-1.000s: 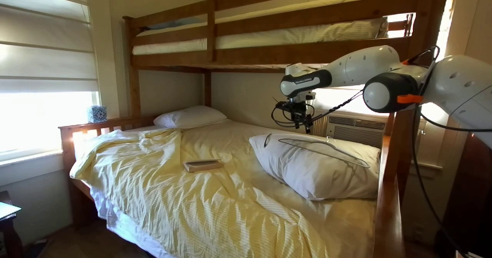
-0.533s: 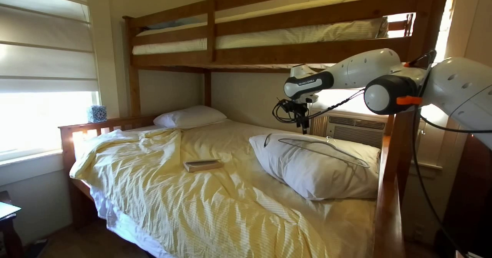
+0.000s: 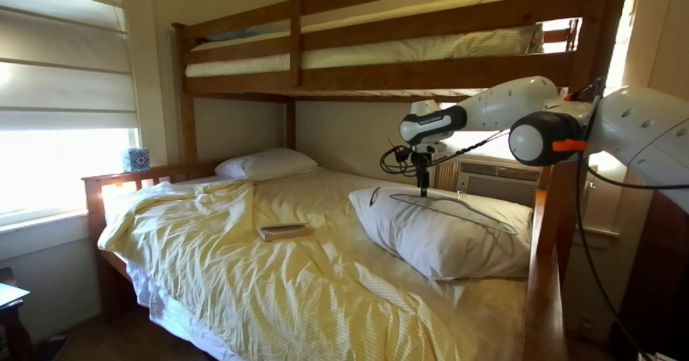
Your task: Hang the coat hanger on the hook
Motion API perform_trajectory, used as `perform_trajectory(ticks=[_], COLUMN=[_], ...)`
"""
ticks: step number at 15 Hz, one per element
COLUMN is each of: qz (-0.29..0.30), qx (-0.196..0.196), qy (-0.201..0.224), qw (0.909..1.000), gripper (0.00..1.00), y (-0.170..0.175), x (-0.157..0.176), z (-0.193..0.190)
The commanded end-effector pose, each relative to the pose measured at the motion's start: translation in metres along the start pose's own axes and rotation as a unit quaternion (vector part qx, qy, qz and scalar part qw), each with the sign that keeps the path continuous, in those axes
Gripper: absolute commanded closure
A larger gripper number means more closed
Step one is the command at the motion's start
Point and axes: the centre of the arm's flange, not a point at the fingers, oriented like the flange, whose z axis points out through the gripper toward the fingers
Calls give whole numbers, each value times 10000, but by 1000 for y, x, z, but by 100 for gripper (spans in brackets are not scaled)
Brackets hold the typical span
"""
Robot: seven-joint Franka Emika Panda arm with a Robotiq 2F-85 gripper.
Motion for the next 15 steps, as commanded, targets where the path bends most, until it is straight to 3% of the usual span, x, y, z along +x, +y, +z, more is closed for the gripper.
perform_trajectory(ticks=[1, 2, 6, 11, 14, 15], qz=[556, 664, 1014, 1298, 1426, 1444], qx=[-66, -111, -202, -338, -417, -430], qy=[-303, -342, -458, -469, -465, -471], qw=[9980, 9971, 9936, 9899, 9878, 9875], gripper=[3, 4, 43, 78, 86, 100], y=[-14, -15, -18, -16, -15, -14], x=[7, 10, 14, 11, 10, 9], z=[7, 9, 12, 15, 18, 18])
